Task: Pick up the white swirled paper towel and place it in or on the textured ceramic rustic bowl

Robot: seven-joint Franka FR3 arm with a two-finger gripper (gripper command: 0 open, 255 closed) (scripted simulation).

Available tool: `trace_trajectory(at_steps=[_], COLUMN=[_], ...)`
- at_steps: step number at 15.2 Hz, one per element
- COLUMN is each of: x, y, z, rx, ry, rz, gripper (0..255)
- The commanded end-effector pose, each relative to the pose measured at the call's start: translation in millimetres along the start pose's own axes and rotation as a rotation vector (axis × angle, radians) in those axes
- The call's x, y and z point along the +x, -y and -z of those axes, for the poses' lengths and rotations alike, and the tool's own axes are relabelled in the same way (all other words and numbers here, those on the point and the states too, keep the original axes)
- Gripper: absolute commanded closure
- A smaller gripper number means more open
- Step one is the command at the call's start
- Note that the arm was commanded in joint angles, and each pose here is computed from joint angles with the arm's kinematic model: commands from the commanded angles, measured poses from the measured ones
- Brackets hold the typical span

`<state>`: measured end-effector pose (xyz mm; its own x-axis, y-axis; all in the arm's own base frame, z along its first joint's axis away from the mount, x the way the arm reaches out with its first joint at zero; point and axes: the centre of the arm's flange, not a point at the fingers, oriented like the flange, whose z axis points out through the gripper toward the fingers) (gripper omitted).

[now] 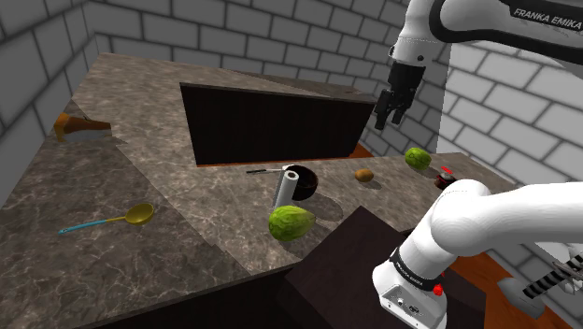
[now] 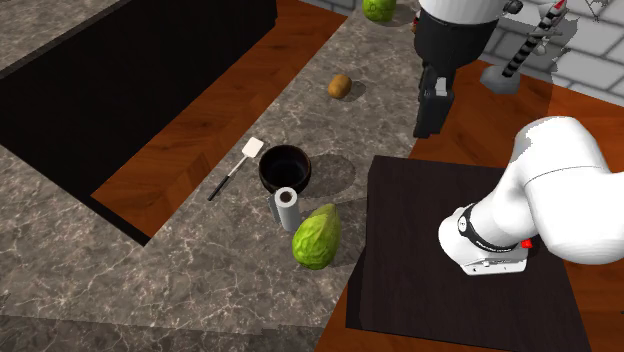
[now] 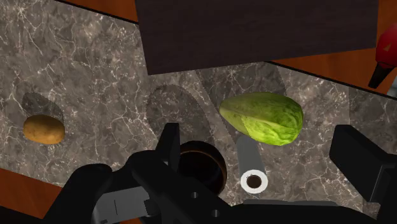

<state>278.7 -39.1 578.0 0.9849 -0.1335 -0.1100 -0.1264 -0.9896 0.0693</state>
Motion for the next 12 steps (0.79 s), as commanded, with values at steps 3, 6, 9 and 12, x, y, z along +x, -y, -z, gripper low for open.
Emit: trace_trajectory(at_steps=[3,6,9,12], x=[16.6,41.6,66.7,91.7], y=[4.5,11.4,18.5,25.7], z=[-19.8,-49.4,-78.9,-108.4], rx=[0.0,0.0,0.0,0.0], ry=[-0.002,-0.004,-0.007,-0.009], rz=[0.004,0.01,0.016,0.021], gripper=[0,0,0,0])
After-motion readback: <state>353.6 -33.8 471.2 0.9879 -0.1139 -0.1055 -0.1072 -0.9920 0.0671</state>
